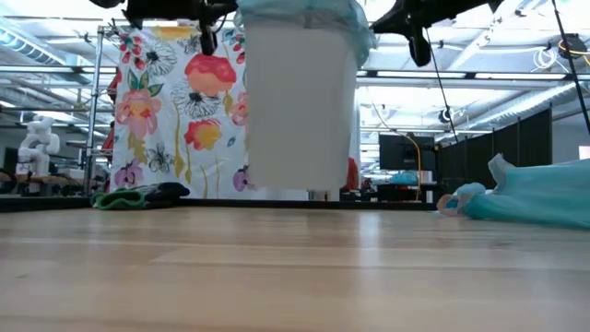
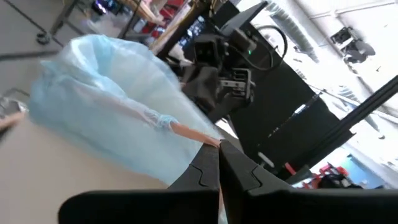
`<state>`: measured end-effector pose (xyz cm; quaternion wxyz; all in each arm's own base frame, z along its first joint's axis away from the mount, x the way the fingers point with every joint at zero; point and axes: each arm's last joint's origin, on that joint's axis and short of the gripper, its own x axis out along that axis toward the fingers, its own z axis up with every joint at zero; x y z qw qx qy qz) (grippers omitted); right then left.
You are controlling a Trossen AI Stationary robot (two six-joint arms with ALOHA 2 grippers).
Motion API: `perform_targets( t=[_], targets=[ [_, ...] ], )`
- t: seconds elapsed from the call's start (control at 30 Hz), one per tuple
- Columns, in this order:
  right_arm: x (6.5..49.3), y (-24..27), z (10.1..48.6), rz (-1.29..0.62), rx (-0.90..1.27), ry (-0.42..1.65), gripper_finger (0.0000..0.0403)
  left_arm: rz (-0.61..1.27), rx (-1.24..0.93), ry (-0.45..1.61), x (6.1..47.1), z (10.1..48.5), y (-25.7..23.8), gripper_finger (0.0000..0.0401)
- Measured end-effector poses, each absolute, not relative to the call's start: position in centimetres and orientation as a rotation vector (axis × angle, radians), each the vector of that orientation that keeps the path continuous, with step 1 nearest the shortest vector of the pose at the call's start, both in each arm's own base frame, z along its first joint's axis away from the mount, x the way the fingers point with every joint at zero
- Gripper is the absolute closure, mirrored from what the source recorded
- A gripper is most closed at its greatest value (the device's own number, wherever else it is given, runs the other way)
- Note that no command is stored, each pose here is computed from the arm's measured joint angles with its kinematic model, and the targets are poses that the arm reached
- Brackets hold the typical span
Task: Place trash/remove bag and relplace
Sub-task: Remove the blue trash bag from the trash bin
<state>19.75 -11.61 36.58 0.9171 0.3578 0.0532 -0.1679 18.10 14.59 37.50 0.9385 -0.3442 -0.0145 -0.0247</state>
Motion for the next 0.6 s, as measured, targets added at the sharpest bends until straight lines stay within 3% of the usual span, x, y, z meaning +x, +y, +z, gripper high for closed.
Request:
perform_targets(
  t=[0.13,0.33,0.5,0.6],
  targets=[
    [20.3,-11.8,36.5,-0.394,0.763,0.253,0.0403,-0.079,-0.72,-0.012,18.6,37.4,14.0,0.0401],
    [22.0,-11.8,35.7,-0.382,0.75,0.288,0.0403,-0.089,-0.822,0.089,19.4,36.4,12.8,0.0401],
    [23.7,-10.7,35.2,-0.167,0.759,0.345,0.0403,0.015,-0.89,0.195,19.7,34.9,12.3,0.0401],
    [24.0,-10.7,34.9,-0.289,0.732,0.333,0.0403,0.016,-0.931,0.22,19.8,34.6,12.0,0.0401]
  ],
)
